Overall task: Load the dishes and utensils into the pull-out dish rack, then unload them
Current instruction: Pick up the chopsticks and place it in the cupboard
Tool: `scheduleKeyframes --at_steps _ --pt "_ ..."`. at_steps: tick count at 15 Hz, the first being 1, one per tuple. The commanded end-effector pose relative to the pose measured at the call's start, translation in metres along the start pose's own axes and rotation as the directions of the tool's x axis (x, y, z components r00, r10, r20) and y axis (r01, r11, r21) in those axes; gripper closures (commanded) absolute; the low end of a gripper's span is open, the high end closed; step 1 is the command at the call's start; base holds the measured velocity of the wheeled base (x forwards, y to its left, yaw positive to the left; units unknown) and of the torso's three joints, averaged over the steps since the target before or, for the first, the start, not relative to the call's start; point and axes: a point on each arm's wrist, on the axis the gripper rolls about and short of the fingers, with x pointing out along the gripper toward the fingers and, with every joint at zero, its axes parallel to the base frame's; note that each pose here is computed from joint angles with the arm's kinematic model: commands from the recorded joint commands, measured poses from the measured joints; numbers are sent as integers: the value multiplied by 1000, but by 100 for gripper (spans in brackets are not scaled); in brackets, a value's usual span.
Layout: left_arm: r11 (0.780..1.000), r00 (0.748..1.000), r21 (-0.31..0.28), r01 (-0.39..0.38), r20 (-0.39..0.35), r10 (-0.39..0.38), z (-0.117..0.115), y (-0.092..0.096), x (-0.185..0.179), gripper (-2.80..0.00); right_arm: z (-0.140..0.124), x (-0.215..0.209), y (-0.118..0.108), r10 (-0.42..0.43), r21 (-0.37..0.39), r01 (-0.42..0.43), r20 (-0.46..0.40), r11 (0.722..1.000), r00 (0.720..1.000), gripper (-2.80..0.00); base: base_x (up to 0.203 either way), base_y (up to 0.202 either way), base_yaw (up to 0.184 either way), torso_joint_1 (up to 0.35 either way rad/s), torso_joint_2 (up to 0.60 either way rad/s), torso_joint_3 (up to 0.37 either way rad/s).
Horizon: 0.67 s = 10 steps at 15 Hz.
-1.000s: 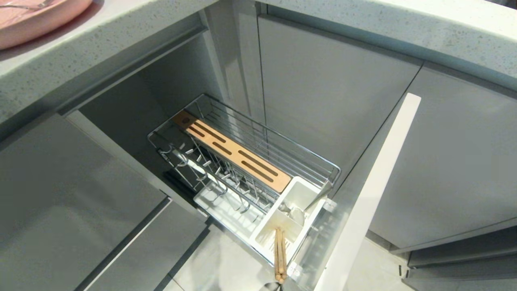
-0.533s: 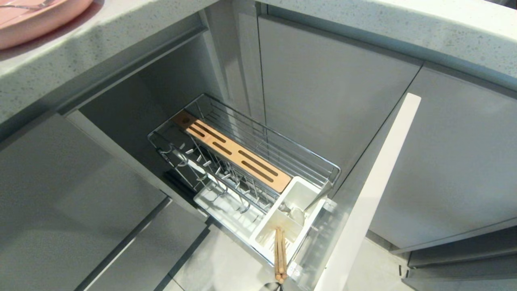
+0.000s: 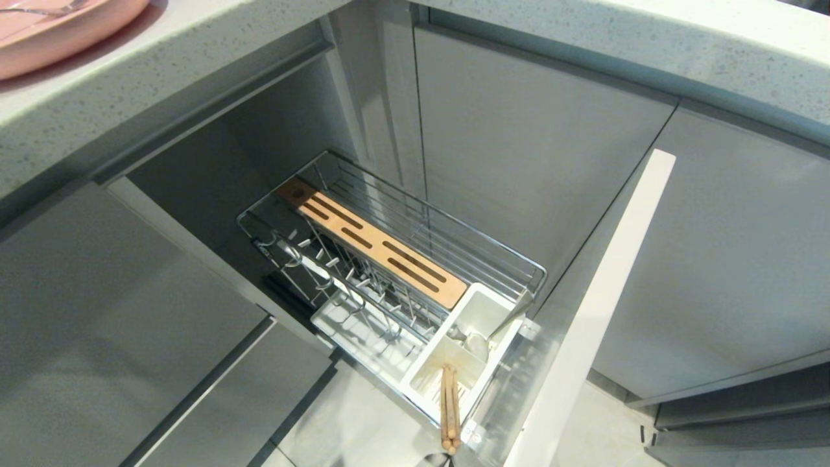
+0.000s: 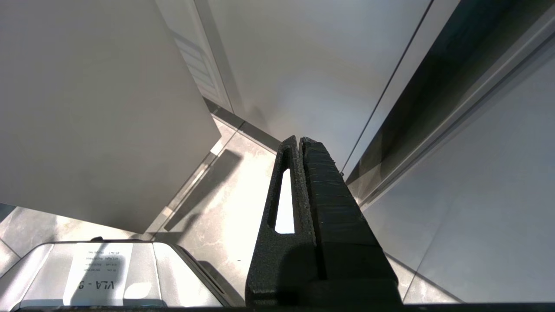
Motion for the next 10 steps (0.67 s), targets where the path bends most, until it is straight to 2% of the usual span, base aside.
scheduleKeyframes --at_steps 1,3,5,10 --pt "997 999 -70 -12 -50 9 8 15 12 0 0 0 0 1 0 -1 -1 1000 1000 0 0 0 0 0 0 0" --pt "992 995 -118 -33 -95 21 12 25 21 0 0 0 0 0 0 0 -1 1000 1000 0 0 0 0 0 0 0" --pt "981 982 -154 -120 -160 95 14 36 33 0 0 0 0 2 0 -2 -1 1000 1000 0 0 0 0 0 0 0" --pt "959 950 -165 -230 -252 184 16 50 51 0 0 0 0 2 0 -2 -1 1000 1000 0 0 0 0 0 0 0"
